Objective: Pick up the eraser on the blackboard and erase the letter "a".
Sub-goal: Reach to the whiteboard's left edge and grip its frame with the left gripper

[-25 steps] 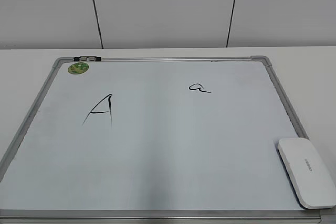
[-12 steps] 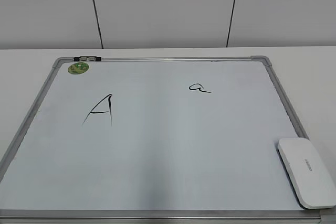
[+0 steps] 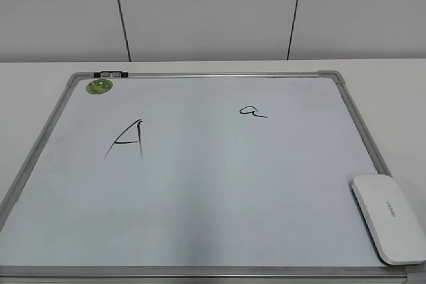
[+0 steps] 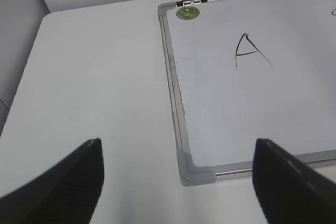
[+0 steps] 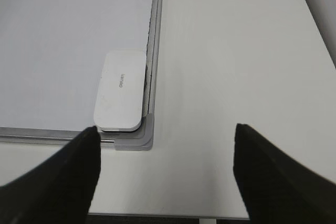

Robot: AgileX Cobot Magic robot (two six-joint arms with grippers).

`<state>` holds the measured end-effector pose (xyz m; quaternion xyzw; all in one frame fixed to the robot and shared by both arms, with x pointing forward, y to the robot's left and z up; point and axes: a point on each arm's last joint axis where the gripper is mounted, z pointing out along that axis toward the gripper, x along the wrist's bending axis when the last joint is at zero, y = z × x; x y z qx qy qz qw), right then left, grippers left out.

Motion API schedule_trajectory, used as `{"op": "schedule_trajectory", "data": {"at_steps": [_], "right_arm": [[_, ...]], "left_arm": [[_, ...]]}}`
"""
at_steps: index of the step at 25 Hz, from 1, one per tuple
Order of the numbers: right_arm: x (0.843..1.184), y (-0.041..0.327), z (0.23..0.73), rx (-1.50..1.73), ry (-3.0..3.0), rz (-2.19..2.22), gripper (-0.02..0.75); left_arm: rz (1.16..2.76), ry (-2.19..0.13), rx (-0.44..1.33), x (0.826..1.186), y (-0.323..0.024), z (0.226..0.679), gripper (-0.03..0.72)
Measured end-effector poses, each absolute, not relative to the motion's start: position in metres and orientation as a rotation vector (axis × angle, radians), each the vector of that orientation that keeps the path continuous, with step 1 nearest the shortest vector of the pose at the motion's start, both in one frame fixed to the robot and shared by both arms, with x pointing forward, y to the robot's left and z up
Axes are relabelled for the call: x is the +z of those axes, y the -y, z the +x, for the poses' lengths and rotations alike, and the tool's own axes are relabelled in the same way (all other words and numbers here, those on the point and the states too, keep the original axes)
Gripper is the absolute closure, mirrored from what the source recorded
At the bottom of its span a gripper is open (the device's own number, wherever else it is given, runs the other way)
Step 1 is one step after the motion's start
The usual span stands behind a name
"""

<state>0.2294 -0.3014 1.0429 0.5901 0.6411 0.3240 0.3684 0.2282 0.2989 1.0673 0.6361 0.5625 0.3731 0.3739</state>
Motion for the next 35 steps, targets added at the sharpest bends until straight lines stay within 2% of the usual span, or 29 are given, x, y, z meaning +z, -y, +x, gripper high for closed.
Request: {"op": "schedule_trajectory", "data": {"at_steps": [4, 11, 24, 30, 35], "right_arm": [[1.043, 0.301, 0.229, 0.832, -1.646, 1.515, 0.151], [1.043, 0.301, 0.229, 0.831, -1.647, 1.516, 0.151], [1.043, 0.301, 0.229, 0.831, -1.647, 1.516, 0.151], [1.043, 0.301, 0.229, 0.831, -1.647, 1.516, 0.151], [1.043, 0.301, 0.229, 0.831, -1.647, 1.516, 0.151]], "left_arm": [[1.635, -1.449, 0.957, 1.080, -0.299, 0.243, 0.009], [1.701, -1.521, 0.891, 1.088, -0.298, 0.313, 0.011], [1.903, -1.763, 0.579, 1.048, -0.291, 0.452, 0.033], [1.973, -1.833, 0.479, 1.034, -0.290, 0.506, 0.113], [2.075, -1.905, 0.361, 1.014, -0.289, 0.543, 0.112]]}}
